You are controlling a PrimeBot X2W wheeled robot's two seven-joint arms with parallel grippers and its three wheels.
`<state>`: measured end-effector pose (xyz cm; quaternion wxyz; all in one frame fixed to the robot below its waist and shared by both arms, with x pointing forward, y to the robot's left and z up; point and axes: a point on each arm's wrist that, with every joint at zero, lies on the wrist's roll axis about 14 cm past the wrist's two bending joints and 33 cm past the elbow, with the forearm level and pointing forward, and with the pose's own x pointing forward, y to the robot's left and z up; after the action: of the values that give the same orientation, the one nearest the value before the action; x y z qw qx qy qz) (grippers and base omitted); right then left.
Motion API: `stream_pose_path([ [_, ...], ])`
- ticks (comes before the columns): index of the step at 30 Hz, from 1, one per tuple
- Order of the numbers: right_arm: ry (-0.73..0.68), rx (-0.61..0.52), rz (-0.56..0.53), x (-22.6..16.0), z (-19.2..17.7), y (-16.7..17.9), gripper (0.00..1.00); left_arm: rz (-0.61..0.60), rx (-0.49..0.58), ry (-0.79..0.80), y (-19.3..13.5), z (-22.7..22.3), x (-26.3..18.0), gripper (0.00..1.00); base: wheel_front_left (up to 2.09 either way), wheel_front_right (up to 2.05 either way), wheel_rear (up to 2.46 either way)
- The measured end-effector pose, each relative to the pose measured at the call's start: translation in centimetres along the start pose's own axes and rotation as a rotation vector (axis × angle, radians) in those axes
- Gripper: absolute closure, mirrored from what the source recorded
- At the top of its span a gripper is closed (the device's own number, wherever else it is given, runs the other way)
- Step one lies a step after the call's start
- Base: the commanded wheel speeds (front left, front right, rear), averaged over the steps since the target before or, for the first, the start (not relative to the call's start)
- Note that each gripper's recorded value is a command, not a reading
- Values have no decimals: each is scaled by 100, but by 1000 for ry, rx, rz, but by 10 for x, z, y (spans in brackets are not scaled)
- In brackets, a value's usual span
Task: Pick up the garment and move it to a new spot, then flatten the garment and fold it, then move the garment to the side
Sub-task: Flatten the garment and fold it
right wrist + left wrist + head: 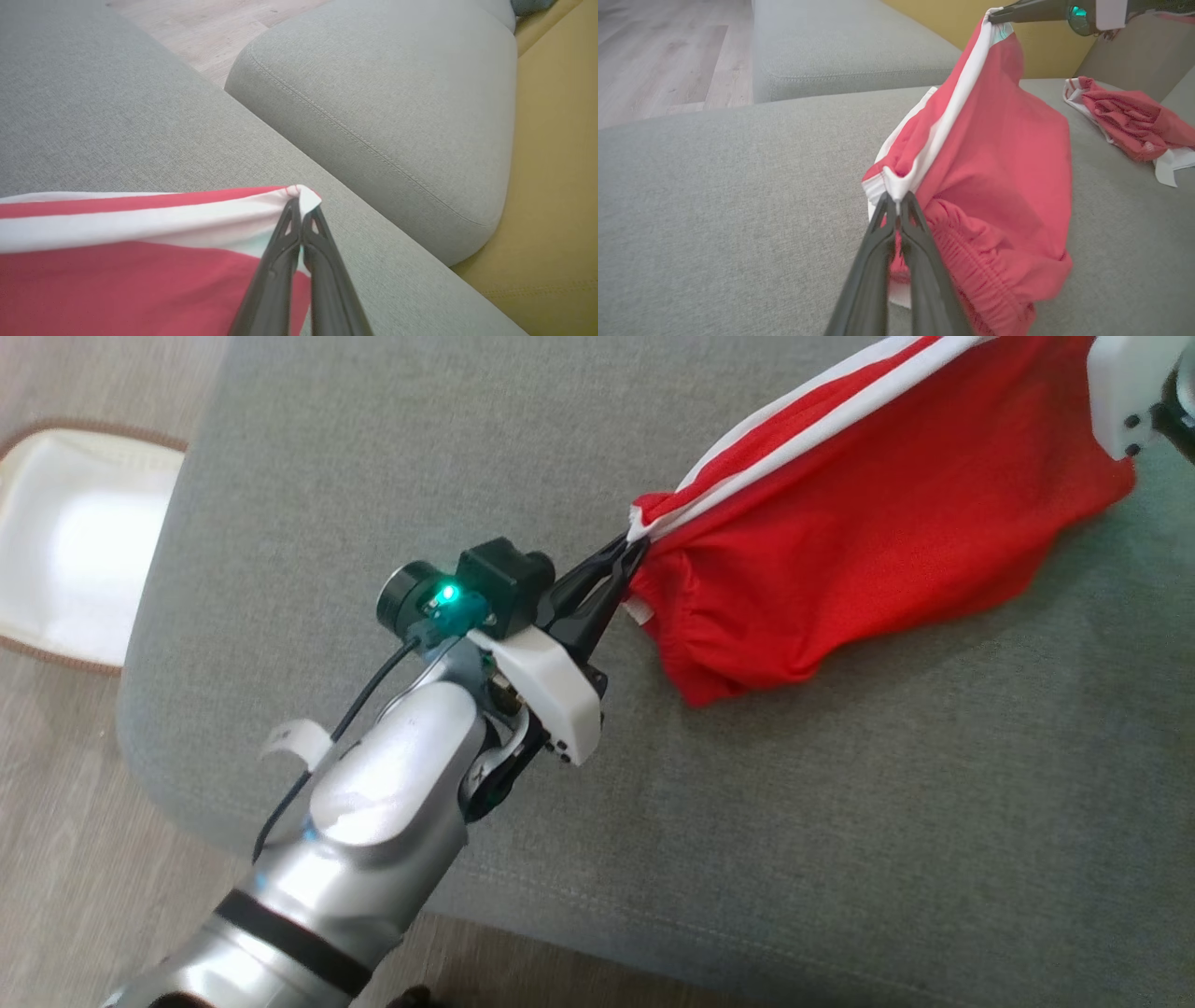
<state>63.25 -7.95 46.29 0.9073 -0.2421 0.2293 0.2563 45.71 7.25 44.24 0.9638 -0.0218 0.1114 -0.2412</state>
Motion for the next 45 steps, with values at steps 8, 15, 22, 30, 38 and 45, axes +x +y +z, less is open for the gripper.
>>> stream_pose_path([
  [8,40,-31,34,31,-20,14,0,36,1,75,19,-26,7,100,0,0,0],
  [15,-19,15,28,26,-14,15,0,55,8,89,22,-31,7,0,0,0,0],
  [22,-222,146,-44,-9,24,-11,0,108,4,-8,28,2,6,0,0,0,0],
  [30,-422,269,-86,-66,37,-9,0,207,-61,-223,37,67,-13,0,0,0,0],
  [38,-544,396,-145,-123,27,0,0,293,-145,-414,34,109,-55,0,0,0,0],
  [45,-587,471,-209,-167,-4,18,0,331,-170,-448,24,101,-86,0,0,0,0],
])
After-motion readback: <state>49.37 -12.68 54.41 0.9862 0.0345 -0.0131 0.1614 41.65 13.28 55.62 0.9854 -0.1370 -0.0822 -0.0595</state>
